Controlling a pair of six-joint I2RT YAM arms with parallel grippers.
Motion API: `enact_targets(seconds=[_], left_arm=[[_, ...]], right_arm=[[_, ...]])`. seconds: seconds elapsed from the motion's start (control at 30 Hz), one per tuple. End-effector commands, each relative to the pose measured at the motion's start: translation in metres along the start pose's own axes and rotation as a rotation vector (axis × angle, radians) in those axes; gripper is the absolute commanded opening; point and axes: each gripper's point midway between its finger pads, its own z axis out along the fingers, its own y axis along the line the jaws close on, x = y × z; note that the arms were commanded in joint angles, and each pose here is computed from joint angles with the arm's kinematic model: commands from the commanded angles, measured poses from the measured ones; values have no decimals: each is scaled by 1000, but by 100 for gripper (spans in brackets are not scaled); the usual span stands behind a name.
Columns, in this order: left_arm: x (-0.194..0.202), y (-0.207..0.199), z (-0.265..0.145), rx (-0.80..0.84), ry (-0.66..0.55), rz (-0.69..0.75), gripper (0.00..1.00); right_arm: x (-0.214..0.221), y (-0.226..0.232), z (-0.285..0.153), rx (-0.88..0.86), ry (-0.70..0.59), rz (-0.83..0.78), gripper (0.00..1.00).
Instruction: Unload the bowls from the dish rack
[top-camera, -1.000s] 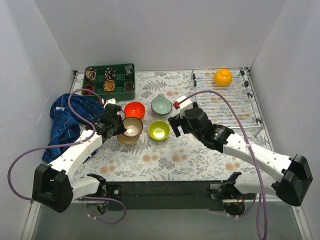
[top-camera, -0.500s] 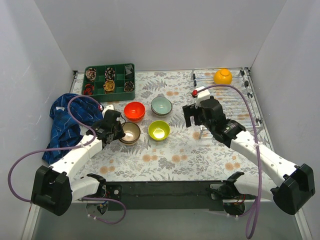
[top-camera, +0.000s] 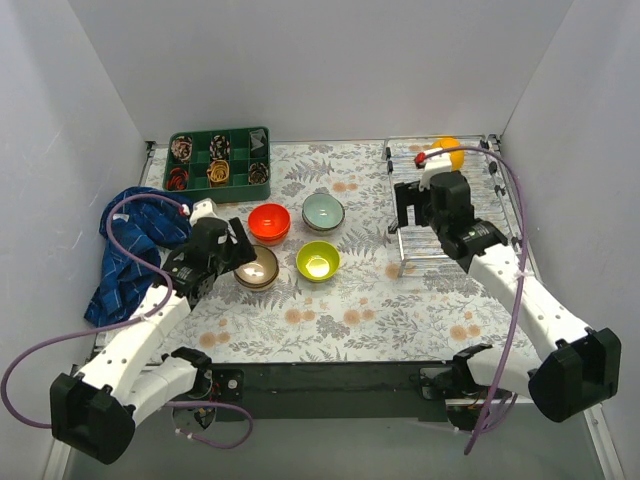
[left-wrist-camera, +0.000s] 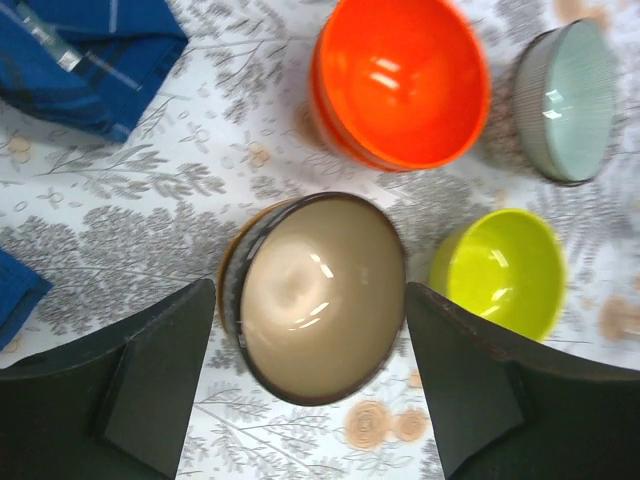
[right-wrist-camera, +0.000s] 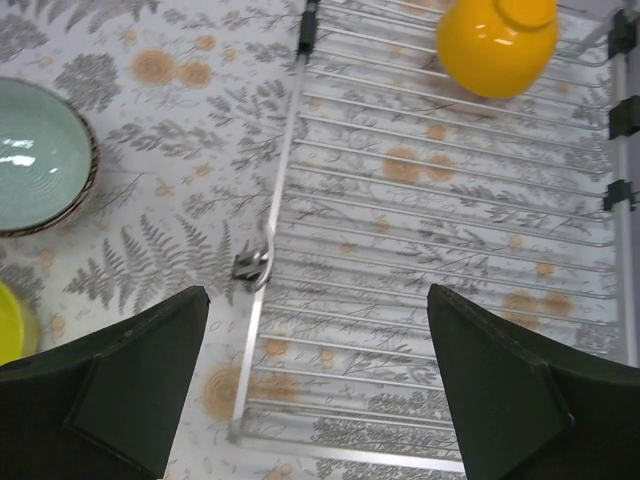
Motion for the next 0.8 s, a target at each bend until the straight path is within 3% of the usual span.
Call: enact_targets(seconds=[0.0, 0.27, 0.47, 0.6, 0.77], left_arm=[[-30, -32, -28, 144, -54, -76, 76], [-16, -60, -38, 307, 29, -115, 77], [-16, -58, -47, 283, 56, -107, 79], [-20, -55, -54, 262, 64, -108, 80], [-20, -49, -57, 223, 82, -108, 86]], right_arm=[[-32, -51, 13, 145, -29, -11, 99], [-48, -107, 79, 281, 32, -139, 98], [-61, -132, 147, 332, 63, -278, 98], [-47, -139, 204, 333, 123, -353, 99], [-55, -147, 246, 351, 127, -453, 99]])
